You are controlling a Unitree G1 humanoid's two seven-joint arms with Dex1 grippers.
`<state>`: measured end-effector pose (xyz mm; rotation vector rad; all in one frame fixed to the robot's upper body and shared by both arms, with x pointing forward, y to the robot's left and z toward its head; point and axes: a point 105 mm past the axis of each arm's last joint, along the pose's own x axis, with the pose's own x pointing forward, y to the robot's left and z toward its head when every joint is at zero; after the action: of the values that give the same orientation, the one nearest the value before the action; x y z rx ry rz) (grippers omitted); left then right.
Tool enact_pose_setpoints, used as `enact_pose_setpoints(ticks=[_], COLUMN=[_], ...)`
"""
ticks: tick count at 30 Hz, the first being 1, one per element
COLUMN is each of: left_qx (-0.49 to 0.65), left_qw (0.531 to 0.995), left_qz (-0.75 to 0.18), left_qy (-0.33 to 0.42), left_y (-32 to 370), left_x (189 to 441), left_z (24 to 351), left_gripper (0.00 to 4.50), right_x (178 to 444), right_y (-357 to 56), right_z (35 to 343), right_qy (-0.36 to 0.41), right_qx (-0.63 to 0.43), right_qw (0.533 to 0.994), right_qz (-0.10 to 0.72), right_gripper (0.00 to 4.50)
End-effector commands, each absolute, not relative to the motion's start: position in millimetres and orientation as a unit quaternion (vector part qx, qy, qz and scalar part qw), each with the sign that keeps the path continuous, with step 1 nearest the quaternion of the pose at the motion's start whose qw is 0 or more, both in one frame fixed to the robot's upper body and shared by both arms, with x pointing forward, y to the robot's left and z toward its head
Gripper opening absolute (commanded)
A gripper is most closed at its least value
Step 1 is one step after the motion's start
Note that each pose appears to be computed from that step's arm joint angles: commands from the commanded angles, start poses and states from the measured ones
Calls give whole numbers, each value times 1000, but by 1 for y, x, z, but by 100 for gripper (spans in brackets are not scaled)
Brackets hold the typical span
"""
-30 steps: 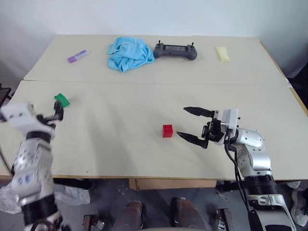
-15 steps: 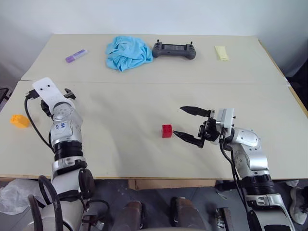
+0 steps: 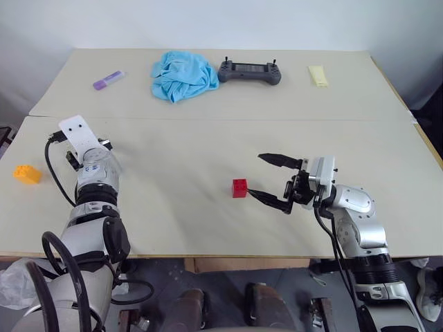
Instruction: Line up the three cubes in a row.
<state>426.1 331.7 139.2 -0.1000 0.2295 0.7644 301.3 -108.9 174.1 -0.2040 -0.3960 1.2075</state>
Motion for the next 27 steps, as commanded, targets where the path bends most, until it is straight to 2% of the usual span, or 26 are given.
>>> enact_pose_setpoints(ticks=[1, 6, 9, 12, 14, 16, 18, 21, 22, 24, 27], left_qx=[-46, -50, -34, -24, -24, -10, -5, -4, 32, 106, 166], left_qw=[927, 932, 949, 975, 990, 989, 971, 950, 926, 846, 791], left_qz=[367, 354, 313, 216, 84, -62, -204, -299, -367, -521, -589], left_qy=[61, 54, 24, -46, -108, -134, -125, -95, -85, -44, 0], left_y=[336, 337, 331, 316, 297, 273, 250, 241, 228, 195, 173], left_x=[430, 431, 436, 442, 441, 433, 420, 406, 395, 368, 362], left_z=[165, 164, 172, 195, 220, 235, 241, 243, 243, 228, 198], left_gripper=[300, 148, 148, 148, 148, 148, 148, 148, 148, 148, 148], right_x=[299, 298, 297, 297, 298, 298, 297, 293, 289, 279, 264], right_y=[-111, -110, -110, -111, -117, -125, -137, -152, -160, -177, -189], right_z=[182, 179, 177, 176, 178, 181, 187, 194, 194, 190, 173], right_qy=[-200, -198, -195, -193, -193, -193, -196, -195, -186, -160, -120], right_qx=[-105, -104, -106, -113, -121, -129, -130, -122, -130, -151, -212], right_qw=[798, 800, 801, 801, 804, 809, 817, 827, 829, 830, 804], right_qz=[558, 557, 557, 556, 549, 540, 527, 513, 511, 512, 542], right_gripper=[450, 450, 450, 450, 450, 450, 450, 450, 450, 450, 450])
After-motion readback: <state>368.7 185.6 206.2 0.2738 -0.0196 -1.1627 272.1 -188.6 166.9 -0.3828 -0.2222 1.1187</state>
